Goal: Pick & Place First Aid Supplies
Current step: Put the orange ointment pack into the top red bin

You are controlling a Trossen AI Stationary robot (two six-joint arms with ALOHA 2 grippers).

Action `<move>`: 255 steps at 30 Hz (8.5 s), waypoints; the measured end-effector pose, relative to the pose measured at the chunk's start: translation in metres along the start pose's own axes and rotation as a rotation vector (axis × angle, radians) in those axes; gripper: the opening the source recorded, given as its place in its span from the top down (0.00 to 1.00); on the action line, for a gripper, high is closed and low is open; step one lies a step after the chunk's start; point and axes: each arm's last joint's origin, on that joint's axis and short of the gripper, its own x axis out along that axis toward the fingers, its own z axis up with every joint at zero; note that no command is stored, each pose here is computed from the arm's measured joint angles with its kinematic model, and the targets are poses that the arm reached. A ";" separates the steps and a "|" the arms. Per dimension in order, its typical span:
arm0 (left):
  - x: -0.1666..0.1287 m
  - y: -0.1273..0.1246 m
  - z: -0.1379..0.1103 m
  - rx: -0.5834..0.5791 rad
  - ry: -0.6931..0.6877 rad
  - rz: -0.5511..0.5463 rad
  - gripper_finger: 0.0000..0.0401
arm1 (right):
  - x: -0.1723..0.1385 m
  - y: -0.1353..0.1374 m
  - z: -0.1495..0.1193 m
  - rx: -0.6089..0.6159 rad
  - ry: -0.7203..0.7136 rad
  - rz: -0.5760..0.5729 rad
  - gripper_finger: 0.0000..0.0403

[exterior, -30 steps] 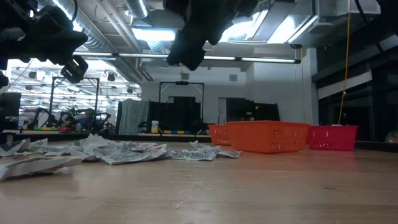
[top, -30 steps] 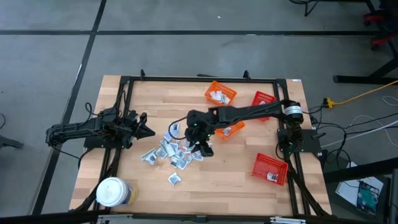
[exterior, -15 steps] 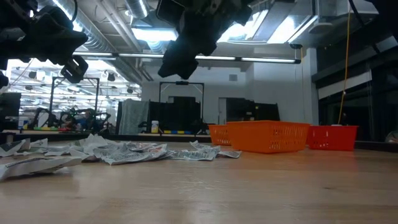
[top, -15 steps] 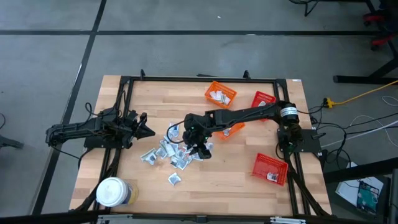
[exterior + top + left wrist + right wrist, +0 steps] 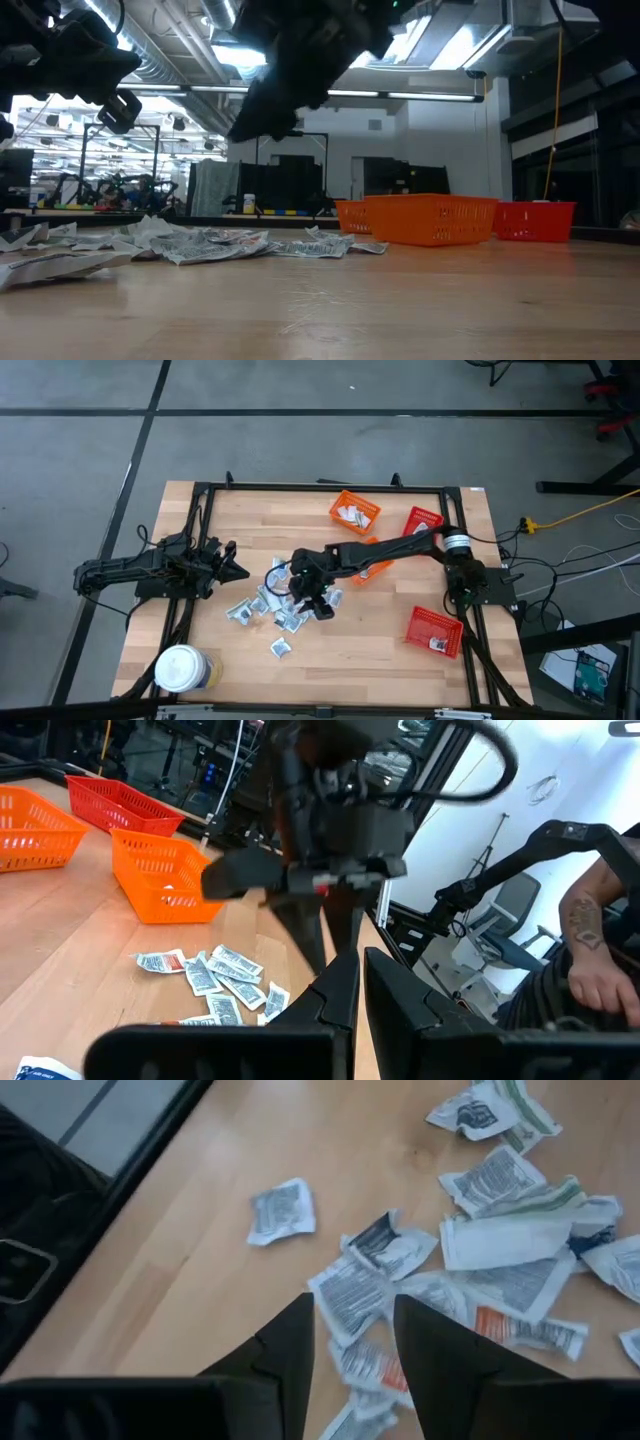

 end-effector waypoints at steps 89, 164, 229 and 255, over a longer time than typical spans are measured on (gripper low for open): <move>0.000 0.000 0.000 0.000 0.000 0.000 0.96 | 0.046 -0.055 -0.055 0.422 0.049 0.201 0.99; 0.000 0.000 0.000 0.000 0.000 0.000 0.96 | -0.294 -0.012 -0.234 0.846 0.179 -0.663 1.00; 0.000 0.000 0.000 0.000 0.000 0.000 0.96 | -0.282 0.007 -0.216 0.924 0.182 -0.656 0.59; 0.000 0.000 0.000 0.000 0.000 0.000 0.96 | -0.189 0.025 -0.119 0.350 -0.149 -0.399 0.59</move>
